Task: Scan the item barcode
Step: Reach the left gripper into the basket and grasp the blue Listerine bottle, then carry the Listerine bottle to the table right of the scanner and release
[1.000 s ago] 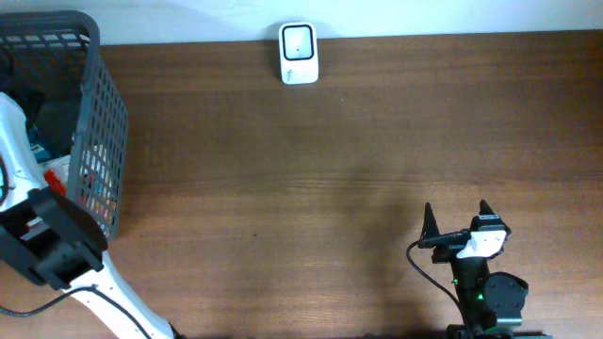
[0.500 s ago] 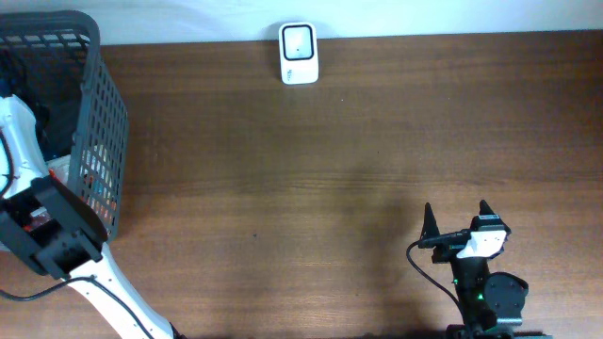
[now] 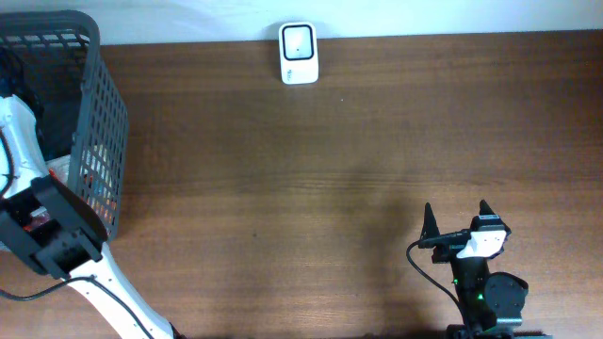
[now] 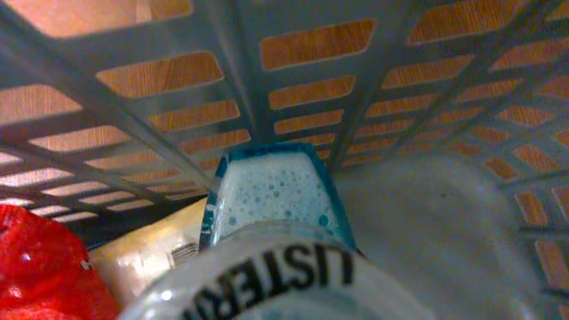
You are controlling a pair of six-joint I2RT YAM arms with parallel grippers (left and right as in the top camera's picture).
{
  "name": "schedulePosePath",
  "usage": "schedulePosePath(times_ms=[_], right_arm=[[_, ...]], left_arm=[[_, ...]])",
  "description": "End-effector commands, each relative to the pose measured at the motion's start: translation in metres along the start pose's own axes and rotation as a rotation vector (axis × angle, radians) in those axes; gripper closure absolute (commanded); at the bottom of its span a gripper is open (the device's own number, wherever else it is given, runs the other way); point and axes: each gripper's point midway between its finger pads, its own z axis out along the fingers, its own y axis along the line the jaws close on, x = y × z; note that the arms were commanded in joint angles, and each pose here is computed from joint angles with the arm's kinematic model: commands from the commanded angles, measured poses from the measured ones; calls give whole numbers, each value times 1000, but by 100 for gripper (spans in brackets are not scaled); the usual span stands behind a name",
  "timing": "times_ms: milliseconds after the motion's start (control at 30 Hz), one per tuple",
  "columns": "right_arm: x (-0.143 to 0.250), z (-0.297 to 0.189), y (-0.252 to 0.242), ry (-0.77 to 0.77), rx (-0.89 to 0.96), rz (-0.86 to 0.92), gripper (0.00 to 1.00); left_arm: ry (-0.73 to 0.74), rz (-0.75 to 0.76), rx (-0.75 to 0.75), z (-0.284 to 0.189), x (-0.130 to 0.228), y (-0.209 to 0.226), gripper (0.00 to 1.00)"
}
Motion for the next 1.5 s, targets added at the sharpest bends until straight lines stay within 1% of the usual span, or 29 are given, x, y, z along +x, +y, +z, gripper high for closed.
schedulePosePath(times_ms=[0,67,133,167,200,233,267,300,333,400,433,500,567,600,633,667,733,800,833,867,933,967,1000,1067,1167,1200,1333,1400,1467], right_arm=[[3,0,-3,2,14,4,2],[3,0,-3,2,14,4,2],[3,0,-3,2,14,4,2],[3,0,-3,2,14,4,2],[3,0,-3,2,14,4,2],[3,0,-3,2,14,4,2],[3,0,-3,2,14,4,2],[3,0,-3,2,14,4,2],[3,0,-3,2,14,4,2],[3,0,-3,2,14,4,2],[3,0,-3,2,14,4,1],[3,0,-3,2,14,4,2],[3,0,-3,2,14,4,2],[3,0,-3,2,14,4,2],[3,0,-3,2,14,4,2],[3,0,-3,2,14,4,2],[3,0,-3,2,14,4,2],[3,0,-3,2,14,4,2],[3,0,-3,2,14,4,2],[3,0,-3,2,14,4,2],[3,0,-3,2,14,4,2],[3,0,-3,2,14,4,1],[3,0,-3,2,14,4,2],[3,0,-3,2,14,4,2],[3,0,-3,2,14,4,2],[3,0,-3,2,14,4,2],[3,0,-3,2,14,4,2],[3,0,-3,2,14,4,2],[3,0,-3,2,14,4,2]], left_arm=[[-68,31,-1,-20,-24,5,89],[-98,5,49,-47,-38,4,89],[-118,-24,147,-85,-52,-2,89],[-127,-43,216,-109,-61,-5,92],[-134,-57,268,-127,-67,-6,92],[-142,-74,349,-155,-75,-7,93],[-149,-85,415,-177,-81,-8,92],[-160,-96,521,-214,-88,-9,91],[-169,-100,596,-239,-92,-10,91],[-169,-90,765,-291,-93,-12,90],[-165,-69,881,-330,-88,-13,90],[-154,-35,1005,-370,-79,-14,91],[-123,36,1173,-424,-55,-20,90],[-102,70,1232,-444,-42,-23,90],[-45,141,1318,-472,-12,-34,90],[2,191,1355,-486,12,-41,90],[118,303,1385,-504,68,-57,90],[232,437,1377,-514,131,-72,91],[255,560,1375,-517,170,-82,90],[263,618,1363,-516,190,-87,89],[290,807,1268,-500,265,-106,87],[280,884,1236,-493,295,-114,88],[266,966,1171,-476,332,-125,88],[263,1049,1113,-460,371,-133,88],[253,1279,1090,-435,460,-144,87],[243,1311,1066,-424,484,-147,87],[133,1363,1006,-406,531,-156,84],[102,1368,1026,-414,542,-156,81],[59,1349,1078,-431,550,-159,78]])
